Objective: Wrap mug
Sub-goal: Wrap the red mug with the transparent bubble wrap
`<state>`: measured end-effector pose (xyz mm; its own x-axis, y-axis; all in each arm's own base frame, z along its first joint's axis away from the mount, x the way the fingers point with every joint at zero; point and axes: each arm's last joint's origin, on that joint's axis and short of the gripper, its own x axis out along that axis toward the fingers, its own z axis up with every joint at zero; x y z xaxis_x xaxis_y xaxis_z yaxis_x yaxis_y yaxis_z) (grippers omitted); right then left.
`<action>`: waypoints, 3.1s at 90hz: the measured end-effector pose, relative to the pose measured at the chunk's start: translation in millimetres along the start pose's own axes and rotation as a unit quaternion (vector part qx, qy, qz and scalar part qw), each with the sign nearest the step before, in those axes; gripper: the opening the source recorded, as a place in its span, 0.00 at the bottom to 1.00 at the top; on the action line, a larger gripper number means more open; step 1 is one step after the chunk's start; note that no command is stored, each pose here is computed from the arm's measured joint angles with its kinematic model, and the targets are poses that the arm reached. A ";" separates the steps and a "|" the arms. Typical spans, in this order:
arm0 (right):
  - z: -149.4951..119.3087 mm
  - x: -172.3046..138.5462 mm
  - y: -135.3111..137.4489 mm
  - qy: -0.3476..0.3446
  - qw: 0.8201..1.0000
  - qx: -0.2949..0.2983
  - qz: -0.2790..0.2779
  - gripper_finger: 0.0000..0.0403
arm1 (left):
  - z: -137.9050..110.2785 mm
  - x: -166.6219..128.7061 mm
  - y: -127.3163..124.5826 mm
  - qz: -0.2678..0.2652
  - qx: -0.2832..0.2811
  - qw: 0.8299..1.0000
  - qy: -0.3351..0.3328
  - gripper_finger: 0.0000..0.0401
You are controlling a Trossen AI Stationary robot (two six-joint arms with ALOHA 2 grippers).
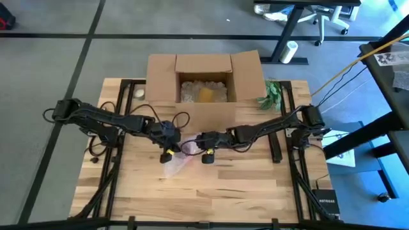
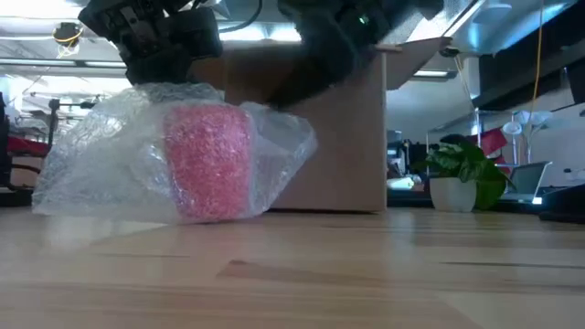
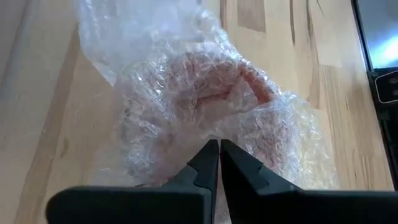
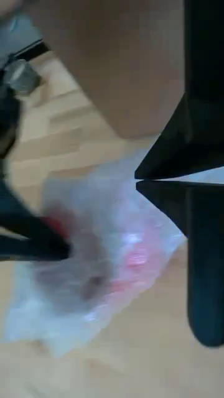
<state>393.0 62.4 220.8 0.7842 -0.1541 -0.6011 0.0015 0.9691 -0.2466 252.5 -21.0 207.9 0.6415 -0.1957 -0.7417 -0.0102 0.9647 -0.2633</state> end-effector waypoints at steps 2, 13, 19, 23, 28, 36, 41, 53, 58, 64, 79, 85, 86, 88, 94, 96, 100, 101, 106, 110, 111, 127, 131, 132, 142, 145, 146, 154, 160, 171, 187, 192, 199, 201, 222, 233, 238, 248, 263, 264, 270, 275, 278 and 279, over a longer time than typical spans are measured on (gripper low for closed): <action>3.9 -1.3 0.4 -0.005 1.000 -0.003 0.001 0.00 | -0.1 0.0 0.0 0.000 0.000 1.000 0.000 0.00; 24.1 -8.2 -0.3 -0.036 0.999 -0.007 0.031 0.00 | 0.0 0.1 0.4 0.002 -0.002 1.000 0.000 0.00; 25.0 -10.0 -0.2 -0.022 0.999 -0.011 0.043 0.00 | -0.1 0.0 0.4 0.002 -0.003 1.000 0.000 0.00; 22.2 -10.6 -0.7 0.001 0.999 -0.016 0.035 0.00 | -0.2 0.1 0.4 0.002 -0.003 1.000 0.001 0.00; 17.4 -11.4 -1.9 0.033 0.999 -0.022 0.019 0.00 | -0.4 0.1 0.4 0.002 -0.003 1.000 0.002 0.00; 8.7 -13.0 -2.1 0.079 0.996 -0.028 0.019 0.00 | -0.8 0.0 0.4 0.000 -0.003 1.000 0.005 0.00; 5.1 -13.6 -1.8 0.097 0.995 -0.031 0.023 0.00 | -1.0 0.0 0.4 -0.001 -0.003 1.000 0.006 0.00; -3.6 -10.3 0.7 0.132 0.989 -0.053 0.041 0.00 | -1.0 0.0 0.1 -0.006 -0.002 1.000 0.007 0.00; -4.2 -7.5 1.9 0.129 0.989 -0.060 0.046 0.01 | -1.0 0.0 0.1 -0.006 -0.002 1.000 0.007 0.00; -4.3 -7.2 2.3 0.129 0.988 -0.065 0.052 0.03 | -1.0 0.0 0.1 -0.006 -0.002 1.000 0.007 0.00; -2.0 -6.5 1.8 0.117 0.989 -0.075 0.043 0.16 | -1.0 0.0 0.0 -0.007 -0.003 1.000 0.007 0.00; -1.5 -6.4 1.4 0.115 0.990 -0.075 0.036 0.21 | -1.0 0.0 0.0 -0.007 -0.002 1.000 0.007 0.00; -1.4 -6.4 1.3 0.115 0.990 -0.075 0.034 0.22 | -1.0 0.0 0.0 -0.007 -0.002 1.000 0.007 0.00; -1.4 -6.3 1.1 0.115 0.990 -0.075 0.031 0.23 | -1.0 0.0 0.0 -0.007 -0.002 1.000 0.007 0.00; -1.6 -6.4 0.7 0.116 0.990 -0.078 0.025 0.26 | -1.0 0.0 0.0 -0.007 -0.002 1.000 0.007 0.00; -1.5 -6.4 0.7 0.116 0.990 -0.080 0.025 0.27 | -1.0 0.0 0.0 -0.007 -0.002 1.000 0.007 0.00; -1.3 -6.3 0.7 0.115 0.989 -0.085 0.025 0.28 | -1.0 0.0 0.0 -0.007 -0.002 1.000 0.007 0.00; -1.2 -6.3 0.7 0.114 0.989 -0.087 0.025 0.28 | -1.0 0.0 0.0 -0.007 -0.002 1.000 0.007 0.00; -0.1 -6.0 0.5 0.108 0.990 -0.089 0.025 0.29 | -1.0 0.0 0.0 -0.007 -0.002 1.000 0.007 0.00; 0.1 -5.9 0.2 0.108 0.990 -0.092 0.023 0.29 | -1.0 0.0 0.0 -0.007 -0.002 1.000 0.007 0.00; 0.0 -5.9 0.1 0.108 0.990 -0.093 0.022 0.29 | -1.0 0.0 0.0 -0.007 -0.002 1.000 0.007 0.00; -11.4 12.7 2.8 0.132 0.984 -0.120 0.010 0.29 | -0.9 0.0 0.0 -0.008 -0.003 1.000 0.006 0.00; -13.3 16.3 3.4 0.135 0.983 -0.122 -0.001 0.28 | -0.8 0.0 -0.1 -0.008 -0.004 1.000 0.006 0.00; -14.0 17.2 3.4 0.137 0.983 -0.123 -0.006 0.28 | -0.8 0.0 -0.1 -0.008 -0.004 1.000 0.006 0.00; -16.0 20.6 2.9 0.142 0.982 -0.116 -0.040 0.17 | -0.8 0.0 -0.1 -0.008 -0.005 1.000 0.006 0.00; -15.4 20.8 3.0 0.139 0.983 -0.111 -0.042 0.11 | -0.8 0.0 -0.1 -0.008 -0.005 1.000 0.006 0.00; -15.0 20.8 3.1 0.137 0.984 -0.109 -0.042 0.09 | -0.8 0.0 -0.1 -0.008 -0.005 1.000 0.006 0.00; -9.7 17.4 1.8 0.125 0.986 -0.096 -0.048 0.03 | -0.9 0.0 -0.1 -0.008 -0.004 1.000 0.006 0.00; 1.4 14.9 0.5 0.105 0.990 -0.086 -0.044 0.01 | -0.9 0.0 -0.1 -0.008 -0.004 1.000 0.006 0.00; 23.8 7.2 1.5 0.073 0.994 -0.078 -0.007 0.01 | -0.9 0.0 -0.1 -0.008 -0.005 1.000 0.006 0.00; 46.8 -3.2 4.8 0.036 0.996 -0.074 0.032 0.00 | -0.9 0.1 -0.1 -0.008 -0.009 1.000 0.007 0.00; 48.5 -4.4 4.8 0.035 0.996 -0.075 0.041 0.00 | -0.9 0.1 -0.2 -0.008 -0.009 1.000 0.006 0.00; 49.7 -4.4 5.9 0.027 0.995 -0.073 0.066 0.00 | -0.8 0.0 -0.1 -0.008 -0.009 1.000 0.006 0.00; 50.2 -4.3 6.4 0.023 0.994 -0.072 0.072 0.00 | -0.7 0.0 0.0 -0.008 -0.009 1.000 0.006 0.00; 48.4 9.6 12.9 0.008 0.992 -0.063 0.105 0.00 | 3.3 0.0 -0.6 -0.013 -0.006 1.000 -0.015 0.00; 39.3 24.7 19.4 0.021 0.990 -0.062 0.124 0.00 | 5.3 -0.1 -1.1 -0.015 -0.004 1.000 -0.025 0.00; 34.8 31.9 22.2 0.029 0.990 -0.058 0.127 0.00 | 4.9 -0.1 -1.0 -0.015 -0.005 1.000 -0.023 0.00; 29.4 39.9 25.6 0.038 0.988 -0.054 0.138 0.00 | 5.1 -0.1 -1.1 -0.015 -0.004 1.000 -0.024 0.00; 25.9 43.7 26.3 0.047 0.987 -0.054 0.143 0.00 | 5.1 -3.6 -2.4 -0.016 -0.007 0.999 -0.028 0.00; 25.6 43.8 26.3 0.048 0.987 -0.055 0.143 0.00 | 5.3 -4.4 -3.0 -0.017 -0.006 0.999 -0.029 0.00; 24.5 44.1 26.5 0.052 0.987 -0.055 0.144 0.00 | 6.2 -9.9 -6.4 -0.022 -0.001 0.999 -0.040 0.00; 23.7 44.0 26.5 0.057 0.986 -0.055 0.144 0.00 | 6.9 -16.1 -9.4 -0.026 0.003 0.998 -0.051 0.00; 23.5 44.0 26.5 0.057 0.986 -0.054 0.144 0.00 | 6.8 -19.4 -11.6 -0.025 0.005 0.998 -0.056 0.00; 23.5 44.0 26.5 0.058 0.986 -0.053 0.144 0.00 | 6.7 -20.5 -12.3 -0.025 0.006 0.998 -0.058 0.00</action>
<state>442.2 85.9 205.7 0.6668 0.0978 -0.7388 -0.2805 0.9514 -0.1273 244.6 -27.7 230.5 0.7249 -0.2224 -0.6519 0.0327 0.9565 -0.2899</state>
